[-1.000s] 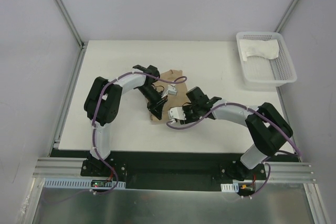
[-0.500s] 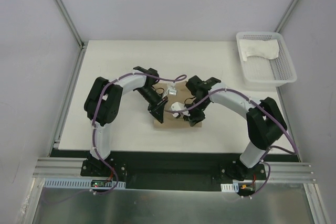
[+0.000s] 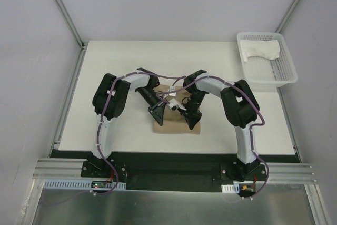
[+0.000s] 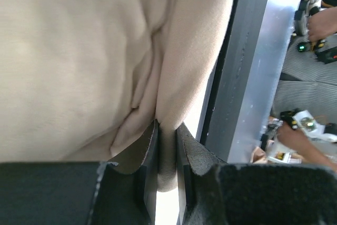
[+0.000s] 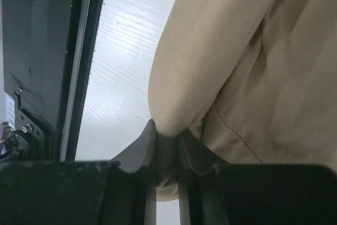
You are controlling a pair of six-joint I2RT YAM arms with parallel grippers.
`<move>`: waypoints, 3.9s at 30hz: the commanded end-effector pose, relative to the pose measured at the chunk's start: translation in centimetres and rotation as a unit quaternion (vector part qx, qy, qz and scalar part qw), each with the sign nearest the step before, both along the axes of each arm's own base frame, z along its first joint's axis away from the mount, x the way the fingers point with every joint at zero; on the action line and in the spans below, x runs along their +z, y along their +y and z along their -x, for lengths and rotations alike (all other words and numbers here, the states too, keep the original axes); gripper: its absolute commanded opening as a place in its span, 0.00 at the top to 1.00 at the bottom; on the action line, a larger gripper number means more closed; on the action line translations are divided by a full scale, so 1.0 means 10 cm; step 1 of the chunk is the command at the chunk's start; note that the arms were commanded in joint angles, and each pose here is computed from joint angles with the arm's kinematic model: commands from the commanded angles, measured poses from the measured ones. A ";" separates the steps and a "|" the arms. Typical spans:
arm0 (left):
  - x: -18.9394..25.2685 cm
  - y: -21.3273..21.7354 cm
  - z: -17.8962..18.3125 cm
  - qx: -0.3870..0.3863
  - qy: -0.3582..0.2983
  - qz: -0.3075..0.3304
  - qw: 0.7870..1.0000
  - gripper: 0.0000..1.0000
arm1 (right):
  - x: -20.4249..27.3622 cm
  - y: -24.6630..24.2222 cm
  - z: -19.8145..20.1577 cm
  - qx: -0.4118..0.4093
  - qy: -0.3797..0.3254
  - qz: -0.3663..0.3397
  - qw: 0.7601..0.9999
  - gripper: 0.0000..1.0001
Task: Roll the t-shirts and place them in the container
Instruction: Roll the T-shirt to the center of the board.
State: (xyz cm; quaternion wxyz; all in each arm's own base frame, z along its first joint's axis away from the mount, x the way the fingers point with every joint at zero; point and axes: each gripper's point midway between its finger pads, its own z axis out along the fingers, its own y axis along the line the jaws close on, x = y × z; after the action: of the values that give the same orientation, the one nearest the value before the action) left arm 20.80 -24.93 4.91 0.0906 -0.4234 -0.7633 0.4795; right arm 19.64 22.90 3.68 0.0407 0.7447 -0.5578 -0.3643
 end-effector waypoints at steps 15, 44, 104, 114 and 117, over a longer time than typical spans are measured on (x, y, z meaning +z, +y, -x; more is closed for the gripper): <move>0.16 0.58 -0.90 0.217 0.006 -0.039 0.975 0.74 | 0.14 -0.40 0.29 -0.032 0.208 0.180 0.961 0.96; 0.26 0.01 0.23 -0.204 -0.560 0.106 0.796 0.49 | -0.15 -0.29 0.08 -0.115 0.221 0.299 0.921 0.98; -0.02 -0.04 0.59 -0.159 -0.102 0.024 0.982 1.00 | 0.55 -0.11 0.23 -0.125 -0.374 -0.205 0.896 0.41; -0.02 -0.06 0.54 -0.150 -0.094 0.023 0.984 1.00 | 0.15 -0.02 0.20 -0.105 -0.368 -0.150 0.912 0.26; -0.02 -0.05 0.50 -0.138 -0.084 0.021 0.987 1.00 | 0.04 -0.01 0.24 -0.097 -0.361 -0.134 0.918 0.27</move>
State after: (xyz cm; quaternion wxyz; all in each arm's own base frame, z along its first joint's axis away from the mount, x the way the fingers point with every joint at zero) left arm 15.67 -25.80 4.67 0.0651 -0.5872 -0.6838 0.4283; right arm 16.98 22.34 4.74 -0.3015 0.7635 -0.5491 -0.1570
